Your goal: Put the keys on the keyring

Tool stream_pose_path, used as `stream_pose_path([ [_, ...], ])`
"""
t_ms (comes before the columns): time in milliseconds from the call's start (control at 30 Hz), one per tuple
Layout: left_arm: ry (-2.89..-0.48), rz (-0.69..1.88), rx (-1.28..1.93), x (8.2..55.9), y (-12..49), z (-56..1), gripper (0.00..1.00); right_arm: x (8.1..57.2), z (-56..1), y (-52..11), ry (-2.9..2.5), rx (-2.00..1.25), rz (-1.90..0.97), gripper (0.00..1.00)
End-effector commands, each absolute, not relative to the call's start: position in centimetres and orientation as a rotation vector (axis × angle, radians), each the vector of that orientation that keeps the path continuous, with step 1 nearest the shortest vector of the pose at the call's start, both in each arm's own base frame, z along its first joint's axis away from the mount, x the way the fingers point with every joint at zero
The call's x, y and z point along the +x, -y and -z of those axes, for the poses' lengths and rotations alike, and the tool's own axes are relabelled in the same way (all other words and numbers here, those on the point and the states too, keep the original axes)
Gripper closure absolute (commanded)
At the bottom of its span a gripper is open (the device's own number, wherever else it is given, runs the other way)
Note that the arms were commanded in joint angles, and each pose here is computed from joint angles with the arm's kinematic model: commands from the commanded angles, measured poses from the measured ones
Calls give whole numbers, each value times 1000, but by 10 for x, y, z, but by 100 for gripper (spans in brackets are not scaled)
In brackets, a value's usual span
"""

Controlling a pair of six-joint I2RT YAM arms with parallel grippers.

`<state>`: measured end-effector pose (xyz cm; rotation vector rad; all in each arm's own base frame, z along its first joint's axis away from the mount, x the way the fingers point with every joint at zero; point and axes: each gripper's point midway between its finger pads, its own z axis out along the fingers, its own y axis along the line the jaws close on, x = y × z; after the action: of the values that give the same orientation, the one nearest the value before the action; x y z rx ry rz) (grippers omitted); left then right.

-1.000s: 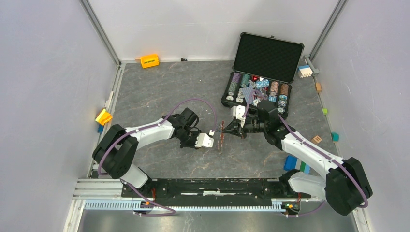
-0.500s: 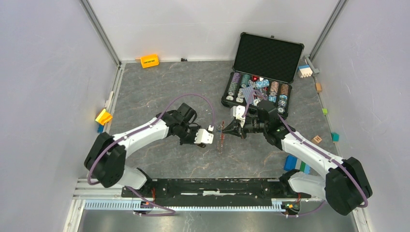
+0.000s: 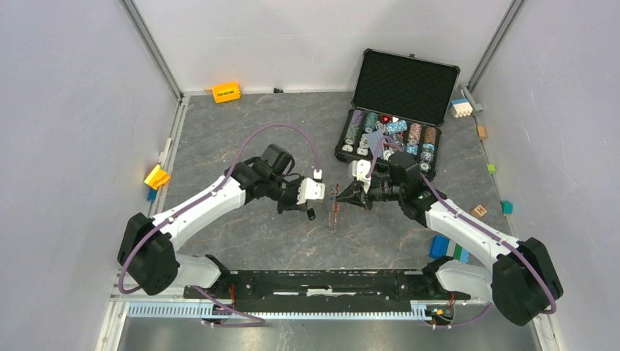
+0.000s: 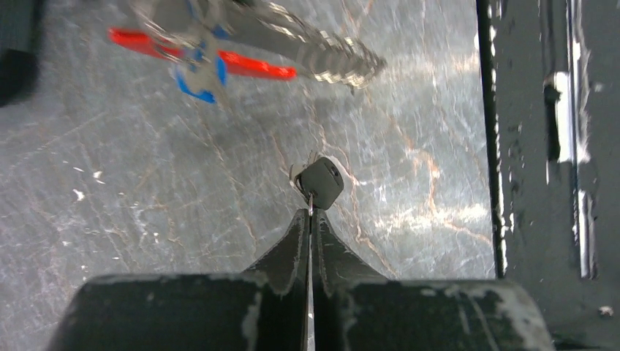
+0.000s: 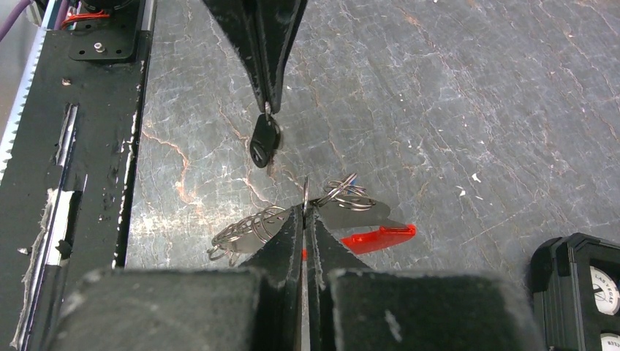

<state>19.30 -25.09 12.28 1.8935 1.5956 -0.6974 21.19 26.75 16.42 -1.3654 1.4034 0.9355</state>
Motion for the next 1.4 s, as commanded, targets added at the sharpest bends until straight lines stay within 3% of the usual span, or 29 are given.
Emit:
stream_pose_path([
  [0, -1692, 824, 1685, 197, 274, -169, 98, 216, -179, -275, -1350, -1367, -921, 100],
  [333, -1929, 948, 1592, 195, 294, -181, 98, 217, -182, -276, -1342, -1359, -891, 100],
  [633, -1907, 1079, 1650, 174, 302, -186, 98, 217, -186, -275, -1314, -1336, -864, 100],
  [1367, -1861, 1097, 1625, 190, 323, -197, 98, 208, -190, -277, -1260, -1360, -873, 100],
])
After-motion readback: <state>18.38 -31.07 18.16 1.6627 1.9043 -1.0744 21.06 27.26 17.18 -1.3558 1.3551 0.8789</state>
